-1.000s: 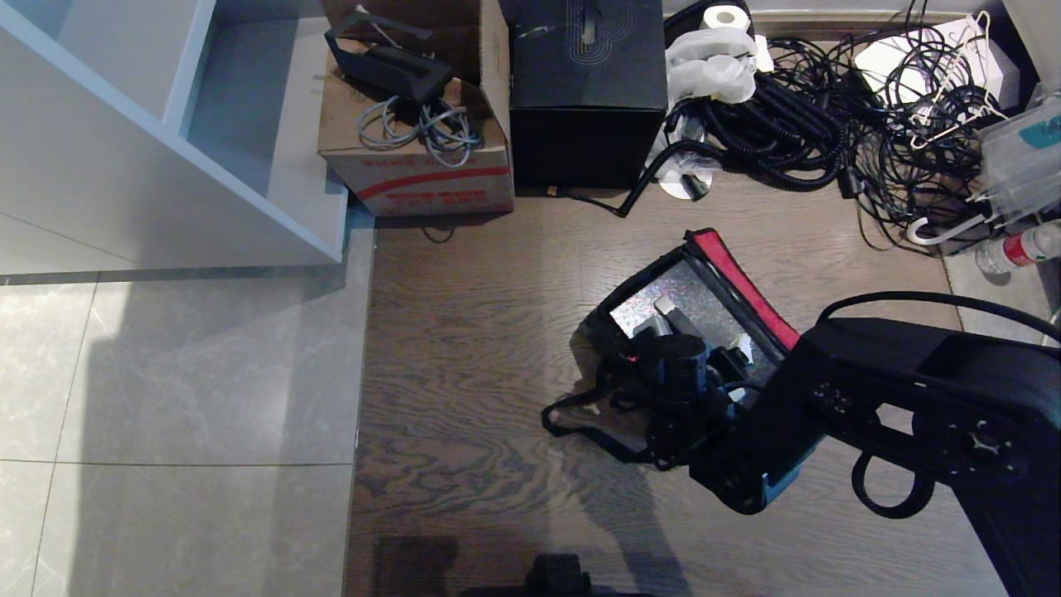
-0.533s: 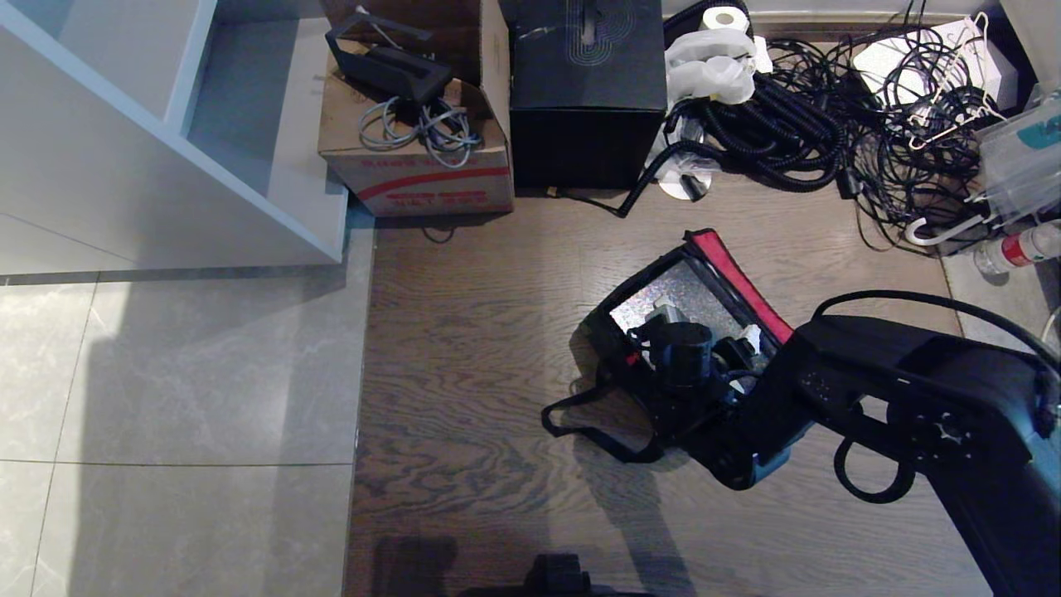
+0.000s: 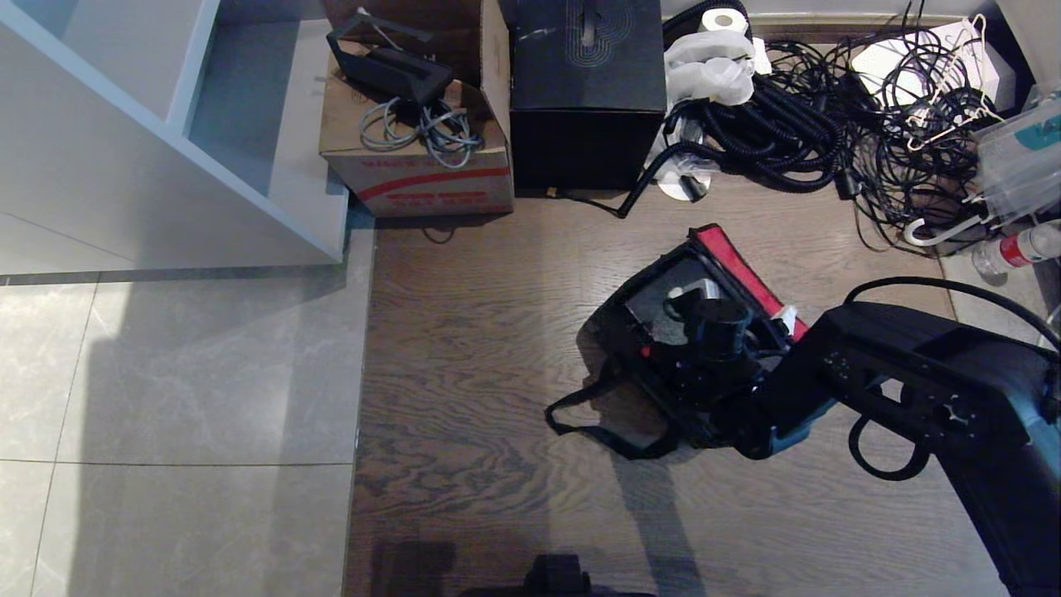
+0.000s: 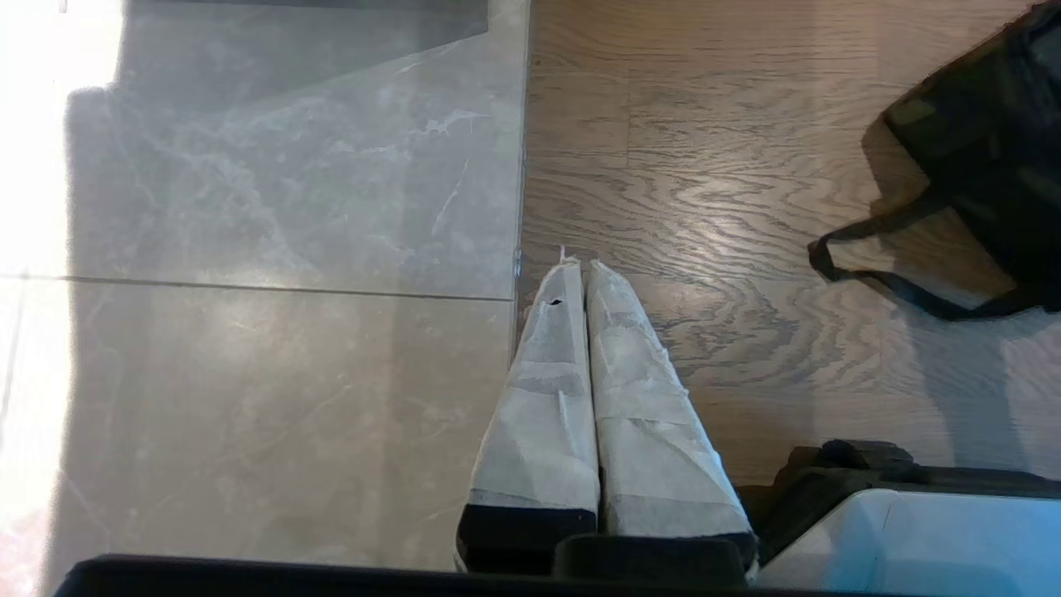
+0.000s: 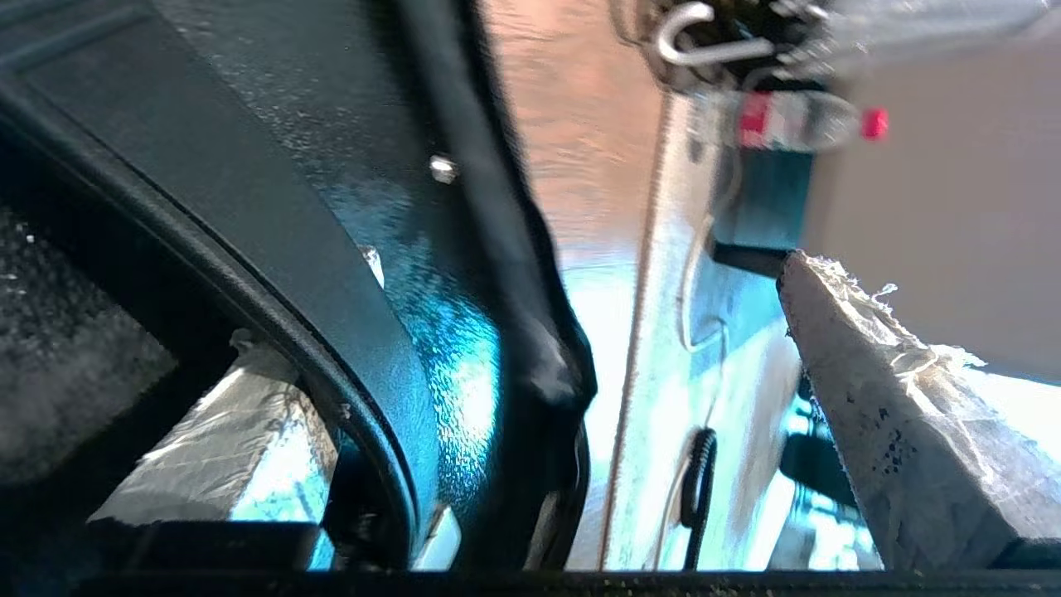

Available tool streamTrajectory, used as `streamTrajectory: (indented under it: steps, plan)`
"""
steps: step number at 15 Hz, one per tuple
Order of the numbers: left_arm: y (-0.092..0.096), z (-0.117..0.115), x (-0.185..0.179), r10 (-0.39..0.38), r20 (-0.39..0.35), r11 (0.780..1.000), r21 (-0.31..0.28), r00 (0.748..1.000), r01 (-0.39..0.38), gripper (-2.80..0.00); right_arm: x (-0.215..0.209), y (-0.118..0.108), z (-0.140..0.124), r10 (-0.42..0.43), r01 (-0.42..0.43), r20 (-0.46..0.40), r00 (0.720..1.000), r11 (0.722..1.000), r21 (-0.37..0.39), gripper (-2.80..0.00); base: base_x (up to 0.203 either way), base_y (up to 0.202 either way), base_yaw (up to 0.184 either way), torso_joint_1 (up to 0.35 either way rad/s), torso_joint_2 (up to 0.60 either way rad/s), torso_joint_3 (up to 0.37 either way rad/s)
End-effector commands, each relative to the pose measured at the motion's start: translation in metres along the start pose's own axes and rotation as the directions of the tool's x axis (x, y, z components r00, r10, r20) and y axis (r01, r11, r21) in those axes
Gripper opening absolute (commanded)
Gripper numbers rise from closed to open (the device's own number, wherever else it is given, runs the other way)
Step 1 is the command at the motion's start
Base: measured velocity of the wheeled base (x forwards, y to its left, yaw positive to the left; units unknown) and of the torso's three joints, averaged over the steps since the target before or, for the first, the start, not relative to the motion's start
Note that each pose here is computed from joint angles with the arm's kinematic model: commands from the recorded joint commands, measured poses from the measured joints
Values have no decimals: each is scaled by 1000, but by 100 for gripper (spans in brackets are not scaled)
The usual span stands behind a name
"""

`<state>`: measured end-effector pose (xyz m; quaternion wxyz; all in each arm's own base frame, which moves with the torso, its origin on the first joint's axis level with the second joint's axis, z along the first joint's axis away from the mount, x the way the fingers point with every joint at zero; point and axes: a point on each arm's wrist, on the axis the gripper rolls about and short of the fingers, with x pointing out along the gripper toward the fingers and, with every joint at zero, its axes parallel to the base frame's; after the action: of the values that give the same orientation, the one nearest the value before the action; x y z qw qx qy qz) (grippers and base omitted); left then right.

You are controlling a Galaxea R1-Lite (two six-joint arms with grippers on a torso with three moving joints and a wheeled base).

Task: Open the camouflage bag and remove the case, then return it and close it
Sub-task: Grip the handle

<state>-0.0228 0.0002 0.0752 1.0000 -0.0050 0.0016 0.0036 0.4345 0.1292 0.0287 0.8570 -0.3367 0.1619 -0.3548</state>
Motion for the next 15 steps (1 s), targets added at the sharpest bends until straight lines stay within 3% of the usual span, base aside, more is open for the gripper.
streamTrajectory:
  steps: [1,7,8,15]
  plan:
    - [0,0,0,0,0,1000,-1,1000,0,-280,16,-3,-5,-33,33,-29,999,999,-3,0,0,0,0,0,0,0]
    - [0,0,0,0,0,1000,-1,1000,0,-280,25,7,-17,-33,32,-47,998,999,-25,0,0,0,0,0,0,0]
    - [0,0,0,0,0,1000,-1,1000,0,-280,28,8,-19,-35,33,-53,998,999,-33,-280,0,0,0,0,0,0]
    - [0,0,0,0,0,1000,-1,1000,0,-280,33,22,-27,-39,37,-59,997,999,-34,-280,0,0,0,0,0,0]
